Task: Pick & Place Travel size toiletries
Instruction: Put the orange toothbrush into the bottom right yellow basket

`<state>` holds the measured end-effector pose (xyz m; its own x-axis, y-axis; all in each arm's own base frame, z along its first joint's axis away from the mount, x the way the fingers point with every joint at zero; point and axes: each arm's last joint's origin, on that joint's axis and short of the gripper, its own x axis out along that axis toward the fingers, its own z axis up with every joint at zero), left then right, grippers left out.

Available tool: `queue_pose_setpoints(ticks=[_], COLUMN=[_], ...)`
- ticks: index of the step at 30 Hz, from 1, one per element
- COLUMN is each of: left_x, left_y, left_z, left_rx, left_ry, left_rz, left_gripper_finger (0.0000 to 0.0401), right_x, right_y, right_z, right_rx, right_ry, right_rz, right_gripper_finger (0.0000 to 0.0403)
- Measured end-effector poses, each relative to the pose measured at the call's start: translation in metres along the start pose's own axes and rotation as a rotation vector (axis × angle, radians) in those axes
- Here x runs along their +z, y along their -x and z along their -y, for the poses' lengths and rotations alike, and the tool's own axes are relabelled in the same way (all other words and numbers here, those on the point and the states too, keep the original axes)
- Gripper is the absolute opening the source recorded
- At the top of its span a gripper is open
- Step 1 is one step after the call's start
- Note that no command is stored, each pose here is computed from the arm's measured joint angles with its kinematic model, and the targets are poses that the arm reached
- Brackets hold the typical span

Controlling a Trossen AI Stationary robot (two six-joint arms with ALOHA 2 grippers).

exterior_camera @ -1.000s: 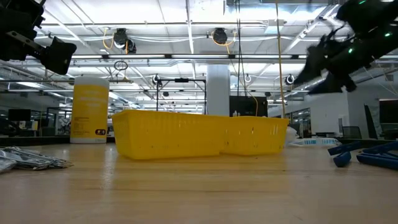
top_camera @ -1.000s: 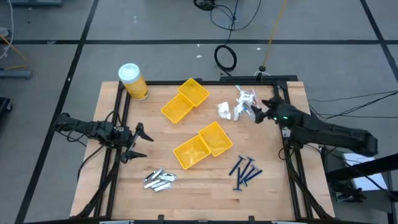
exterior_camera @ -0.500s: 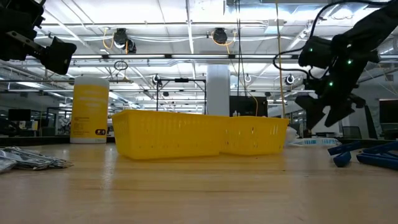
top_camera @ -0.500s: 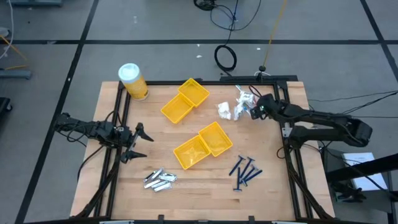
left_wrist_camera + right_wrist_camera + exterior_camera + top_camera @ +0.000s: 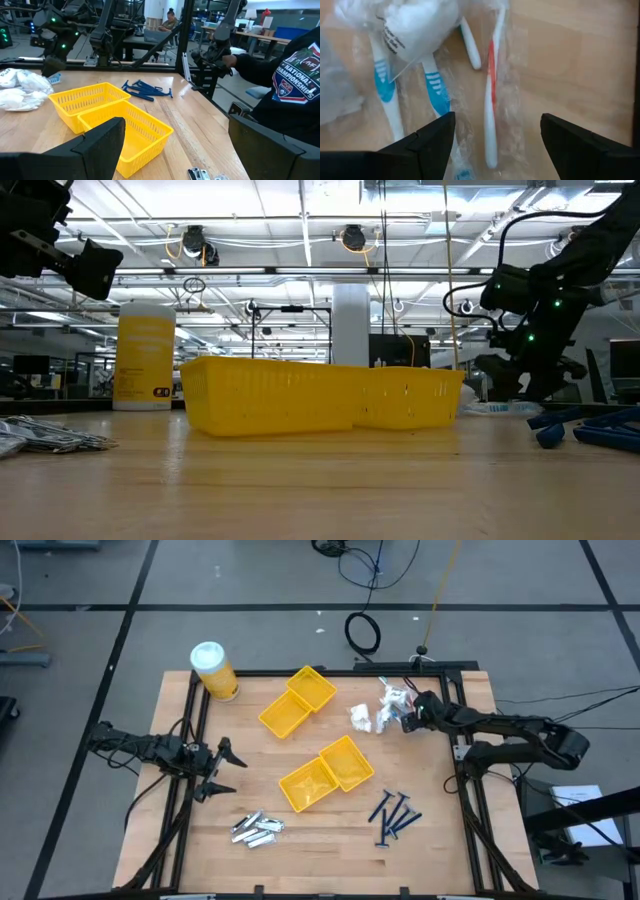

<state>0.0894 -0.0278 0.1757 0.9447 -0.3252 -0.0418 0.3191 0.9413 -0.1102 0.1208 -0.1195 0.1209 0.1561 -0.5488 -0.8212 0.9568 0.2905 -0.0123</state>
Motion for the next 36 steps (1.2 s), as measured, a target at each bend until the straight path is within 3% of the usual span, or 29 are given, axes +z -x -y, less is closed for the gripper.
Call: queue_pose_setpoints(ticks=[17,21,25,36], left_x=[0.000,0.000,0.000,0.000], left_y=[0.000,0.000,0.000,0.000], left_z=[0.000,0.000,0.000,0.000], left_rx=[0.000,0.000,0.000,0.000], left_ry=[0.000,0.000,0.000,0.000], left_rz=[0.000,0.000,0.000,0.000], left_gripper_finger=[0.0349,0.0349,0.0349,0.0349], right_x=[0.002,0.005,0.006,0.001], right_y=[0.005,0.008,0.008,-0.012], right_z=[-0.008,-0.007,-0.005,-0.007], right_rx=[0.277,0.272,0.194,0.079], right_ry=[-0.068,-0.095,-0.117,-0.088], right_rz=[0.010,0.043,0.081,0.035], right_gripper_finger=[0.0253,0.0253,0.0253,0.0253])
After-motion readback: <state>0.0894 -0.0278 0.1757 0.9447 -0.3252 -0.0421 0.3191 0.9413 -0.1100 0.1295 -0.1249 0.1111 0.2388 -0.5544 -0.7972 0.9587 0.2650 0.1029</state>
